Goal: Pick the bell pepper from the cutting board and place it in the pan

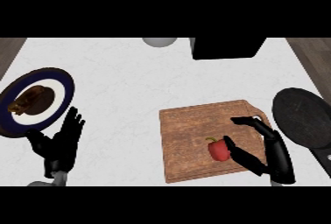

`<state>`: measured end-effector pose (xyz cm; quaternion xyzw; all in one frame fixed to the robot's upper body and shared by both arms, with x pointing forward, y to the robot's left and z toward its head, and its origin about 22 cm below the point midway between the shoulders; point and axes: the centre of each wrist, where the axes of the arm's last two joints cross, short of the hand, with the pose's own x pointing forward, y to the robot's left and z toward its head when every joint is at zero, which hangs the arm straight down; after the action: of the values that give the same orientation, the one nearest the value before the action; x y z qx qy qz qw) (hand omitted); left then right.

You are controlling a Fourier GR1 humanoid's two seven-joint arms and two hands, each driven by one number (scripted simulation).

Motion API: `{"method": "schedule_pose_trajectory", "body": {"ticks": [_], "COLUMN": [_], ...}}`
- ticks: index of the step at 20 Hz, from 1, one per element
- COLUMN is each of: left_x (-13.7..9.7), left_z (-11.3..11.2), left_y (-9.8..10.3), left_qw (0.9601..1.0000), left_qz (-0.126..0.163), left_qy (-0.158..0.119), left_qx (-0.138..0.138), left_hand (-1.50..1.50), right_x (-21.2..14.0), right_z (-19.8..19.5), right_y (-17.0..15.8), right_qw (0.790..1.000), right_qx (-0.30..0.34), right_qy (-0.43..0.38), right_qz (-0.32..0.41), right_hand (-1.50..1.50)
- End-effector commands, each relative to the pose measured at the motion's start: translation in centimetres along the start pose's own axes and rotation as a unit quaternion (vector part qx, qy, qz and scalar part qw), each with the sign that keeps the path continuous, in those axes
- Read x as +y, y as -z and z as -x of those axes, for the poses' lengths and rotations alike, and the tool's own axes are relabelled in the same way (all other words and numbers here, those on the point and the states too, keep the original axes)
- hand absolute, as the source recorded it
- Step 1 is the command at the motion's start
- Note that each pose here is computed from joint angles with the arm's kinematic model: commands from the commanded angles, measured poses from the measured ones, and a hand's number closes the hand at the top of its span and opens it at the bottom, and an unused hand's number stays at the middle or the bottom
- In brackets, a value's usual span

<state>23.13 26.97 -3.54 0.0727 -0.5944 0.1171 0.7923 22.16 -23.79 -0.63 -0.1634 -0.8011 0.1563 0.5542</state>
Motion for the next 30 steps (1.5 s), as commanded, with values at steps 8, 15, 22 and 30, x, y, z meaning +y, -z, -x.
{"method": "schedule_pose_trajectory", "body": {"ticks": [8,15,22,30], "left_x": [-1.9,-0.7,-1.9,-2.5], "left_z": [1.3,-0.9,0.4,0.9], "left_y": [-1.8,-1.4,-0.8,-1.9], "left_qw": [0.9991,0.999,0.999,0.9985], "left_qz": [0.013,0.027,0.03,0.036], "left_qy": [-0.026,-0.027,-0.024,-0.028], "left_qx": [0.03,0.024,0.021,0.031], "left_hand": [0.0,0.0,0.0,0.0], "right_x": [5.1,4.5,4.2,5.6], "right_z": [-3.8,-7.1,-6.5,-12.2], "right_y": [-12.7,-8.9,-7.5,0.9], "right_qw": [0.968,0.947,0.896,0.85], "right_qx": [-0.023,0.059,0.2,0.246], "right_qy": [-0.2,-0.27,-0.396,-0.464], "right_qz": [0.147,0.166,0.013,-0.041], "right_hand": [-1.5,-1.5,-1.5,-1.5]}}
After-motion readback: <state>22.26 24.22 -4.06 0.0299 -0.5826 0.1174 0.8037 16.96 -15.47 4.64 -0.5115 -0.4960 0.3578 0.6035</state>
